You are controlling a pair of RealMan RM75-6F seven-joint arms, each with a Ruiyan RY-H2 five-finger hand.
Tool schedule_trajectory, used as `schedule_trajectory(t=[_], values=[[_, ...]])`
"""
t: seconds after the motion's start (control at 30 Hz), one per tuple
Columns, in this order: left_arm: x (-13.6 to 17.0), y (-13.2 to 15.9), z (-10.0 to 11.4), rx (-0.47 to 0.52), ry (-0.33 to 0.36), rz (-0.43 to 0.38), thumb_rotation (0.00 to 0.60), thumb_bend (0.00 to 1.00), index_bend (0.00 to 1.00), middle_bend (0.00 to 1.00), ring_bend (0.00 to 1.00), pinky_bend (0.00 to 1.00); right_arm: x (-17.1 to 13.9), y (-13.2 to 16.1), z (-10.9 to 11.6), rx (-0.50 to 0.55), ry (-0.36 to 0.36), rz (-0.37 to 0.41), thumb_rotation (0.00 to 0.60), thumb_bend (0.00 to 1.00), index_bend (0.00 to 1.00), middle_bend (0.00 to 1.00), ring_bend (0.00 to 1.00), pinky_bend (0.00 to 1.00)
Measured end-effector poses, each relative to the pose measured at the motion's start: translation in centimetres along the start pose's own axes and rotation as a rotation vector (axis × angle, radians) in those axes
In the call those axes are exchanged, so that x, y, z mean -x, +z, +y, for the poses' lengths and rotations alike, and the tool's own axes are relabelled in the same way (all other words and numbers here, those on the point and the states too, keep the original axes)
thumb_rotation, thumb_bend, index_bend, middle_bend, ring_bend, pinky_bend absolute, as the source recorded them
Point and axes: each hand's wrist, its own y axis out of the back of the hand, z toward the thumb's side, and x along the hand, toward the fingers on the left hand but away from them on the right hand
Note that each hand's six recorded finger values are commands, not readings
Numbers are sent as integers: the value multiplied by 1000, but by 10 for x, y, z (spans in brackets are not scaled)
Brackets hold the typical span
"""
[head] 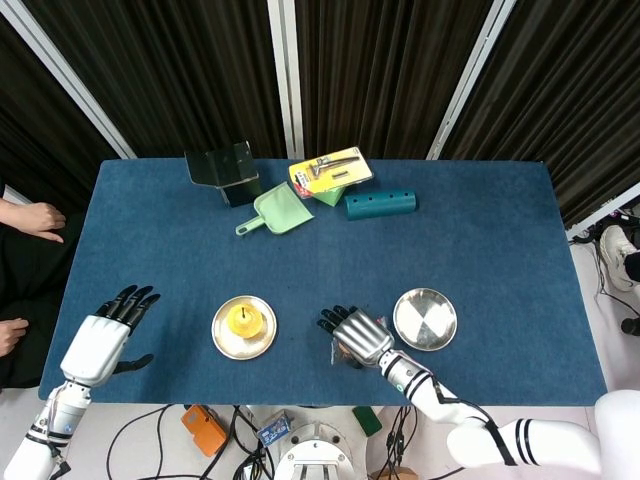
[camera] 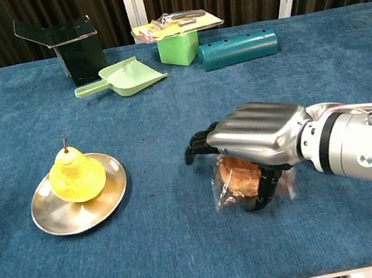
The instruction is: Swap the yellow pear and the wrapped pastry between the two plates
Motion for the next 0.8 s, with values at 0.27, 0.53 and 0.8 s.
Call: schedule_trajectory(t=[0.27,0.53,0.8], values=[[-2,-1,-2,-1,-5,8,600,0,129,97,85,325,-5,-8,9,-20,-59,-38,600,375,650,551,612,820],[-4,-5,3,9,7,21,600,0,129,97,85,325,-22,-38,37,-42,-159,-120,600,377,641,554,616,820],[-5,-7,4,14,11,22,600,0,129,97,85,325,-62,-100,34,-32,-178,-258,600,377,420,481,494,778]])
